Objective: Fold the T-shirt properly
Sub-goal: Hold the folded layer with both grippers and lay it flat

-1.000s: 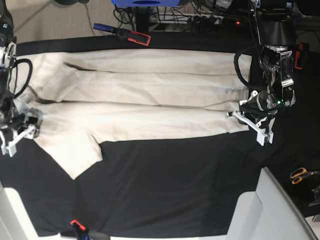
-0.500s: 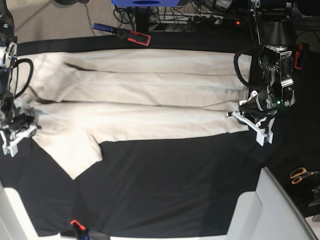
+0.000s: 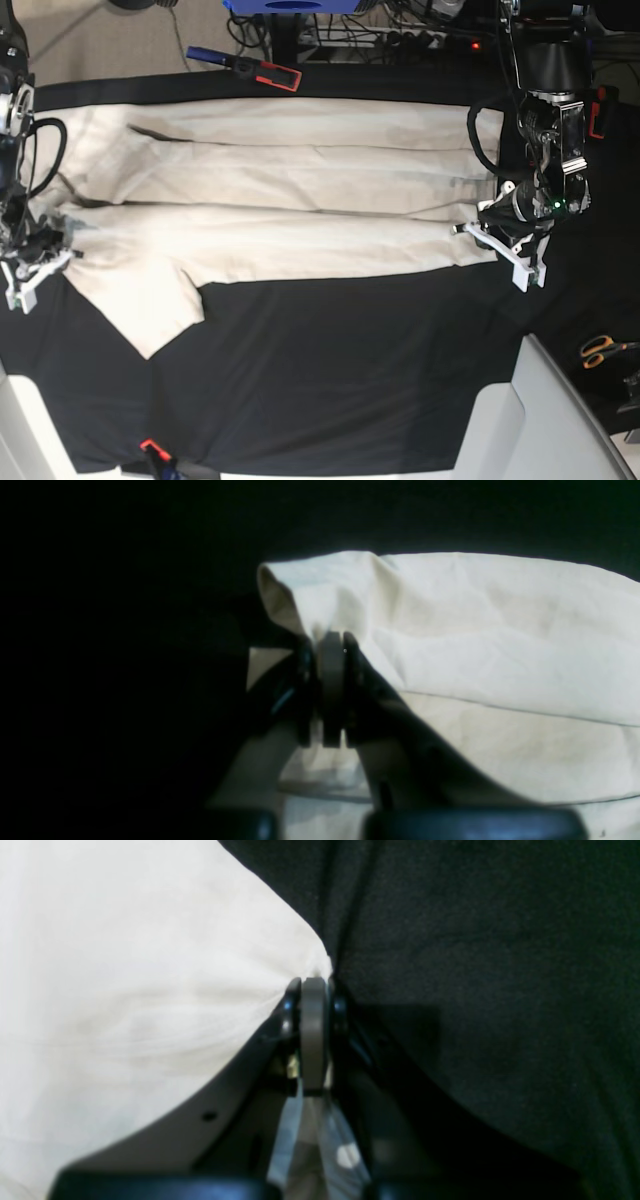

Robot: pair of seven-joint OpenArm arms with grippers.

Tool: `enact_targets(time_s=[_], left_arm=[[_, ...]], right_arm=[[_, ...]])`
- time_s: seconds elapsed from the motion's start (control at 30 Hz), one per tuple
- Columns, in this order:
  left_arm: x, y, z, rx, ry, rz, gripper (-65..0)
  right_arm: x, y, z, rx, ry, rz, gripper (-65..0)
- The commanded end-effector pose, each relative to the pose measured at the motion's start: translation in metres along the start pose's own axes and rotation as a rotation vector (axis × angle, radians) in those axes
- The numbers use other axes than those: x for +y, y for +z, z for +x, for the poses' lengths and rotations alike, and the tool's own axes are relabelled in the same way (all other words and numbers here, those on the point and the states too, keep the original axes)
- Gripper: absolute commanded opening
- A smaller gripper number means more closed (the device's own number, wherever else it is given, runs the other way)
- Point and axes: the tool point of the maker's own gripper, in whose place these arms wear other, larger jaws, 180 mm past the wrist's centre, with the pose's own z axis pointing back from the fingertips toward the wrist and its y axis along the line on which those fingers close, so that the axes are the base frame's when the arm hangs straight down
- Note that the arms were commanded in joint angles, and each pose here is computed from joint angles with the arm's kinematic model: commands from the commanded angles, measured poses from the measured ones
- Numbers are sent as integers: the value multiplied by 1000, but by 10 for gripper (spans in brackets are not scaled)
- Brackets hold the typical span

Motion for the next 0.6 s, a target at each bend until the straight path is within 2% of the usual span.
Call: enact_targets(time_s=[0.0, 0.43, 0.57], left_arm=[[1, 4, 17, -47, -7, -5, -650], [0, 4, 17, -45, -8, -5, -650], [0, 4, 17, -45, -8, -5, -650]], right_arm=[[-5, 4, 22, -41, 8, -5, -642], [-6, 4, 20, -35, 8, -7, -642], [-5, 4, 14, 3, 9, -6, -642]])
